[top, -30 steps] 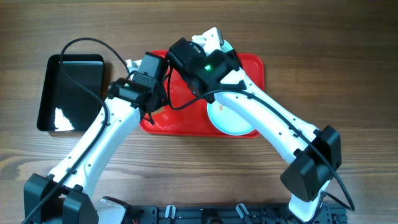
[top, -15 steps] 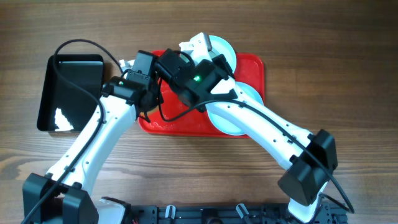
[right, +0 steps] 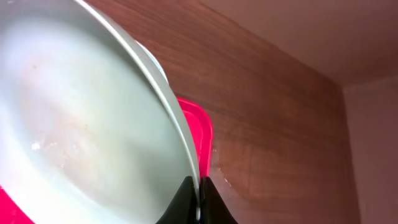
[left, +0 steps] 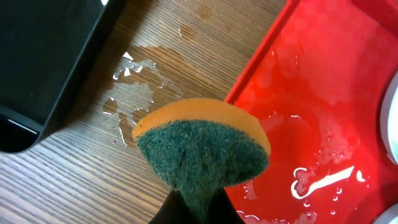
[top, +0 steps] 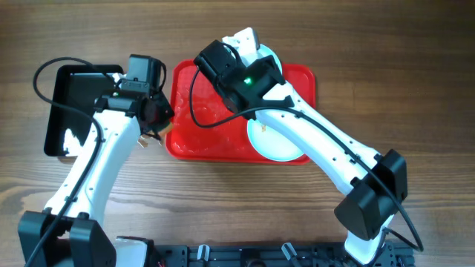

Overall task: Clean dirty plates on tray and stack at the side
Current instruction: 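Carry the plate right off the tray and set it on the table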

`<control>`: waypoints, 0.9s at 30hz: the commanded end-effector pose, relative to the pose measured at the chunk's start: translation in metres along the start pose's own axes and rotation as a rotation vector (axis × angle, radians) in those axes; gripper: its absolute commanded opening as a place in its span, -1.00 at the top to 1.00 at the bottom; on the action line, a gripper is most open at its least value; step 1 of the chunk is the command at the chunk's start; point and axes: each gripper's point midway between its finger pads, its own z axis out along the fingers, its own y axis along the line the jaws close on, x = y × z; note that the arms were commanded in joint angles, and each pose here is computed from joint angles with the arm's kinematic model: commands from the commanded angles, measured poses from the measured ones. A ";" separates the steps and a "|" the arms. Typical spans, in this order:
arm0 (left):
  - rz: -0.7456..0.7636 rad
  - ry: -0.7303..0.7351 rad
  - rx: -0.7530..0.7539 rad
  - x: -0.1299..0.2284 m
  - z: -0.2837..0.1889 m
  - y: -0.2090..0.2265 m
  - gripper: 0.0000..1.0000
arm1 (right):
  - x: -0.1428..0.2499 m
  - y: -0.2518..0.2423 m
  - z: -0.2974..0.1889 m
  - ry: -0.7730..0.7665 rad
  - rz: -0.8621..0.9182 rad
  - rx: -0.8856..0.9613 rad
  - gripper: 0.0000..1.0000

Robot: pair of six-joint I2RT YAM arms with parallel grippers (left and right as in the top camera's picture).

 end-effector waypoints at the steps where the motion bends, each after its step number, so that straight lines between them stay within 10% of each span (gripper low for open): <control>1: -0.038 0.006 0.003 -0.005 0.002 0.006 0.92 | -0.004 -0.002 -0.006 -0.020 -0.068 0.011 0.91; 15: -0.042 0.017 -0.010 -0.003 0.002 0.010 0.92 | 0.028 0.053 0.006 0.289 0.174 -0.661 0.91; 27: -0.043 0.094 0.157 0.008 -0.001 -0.021 0.92 | 0.128 -0.116 0.125 0.589 0.800 -0.846 0.91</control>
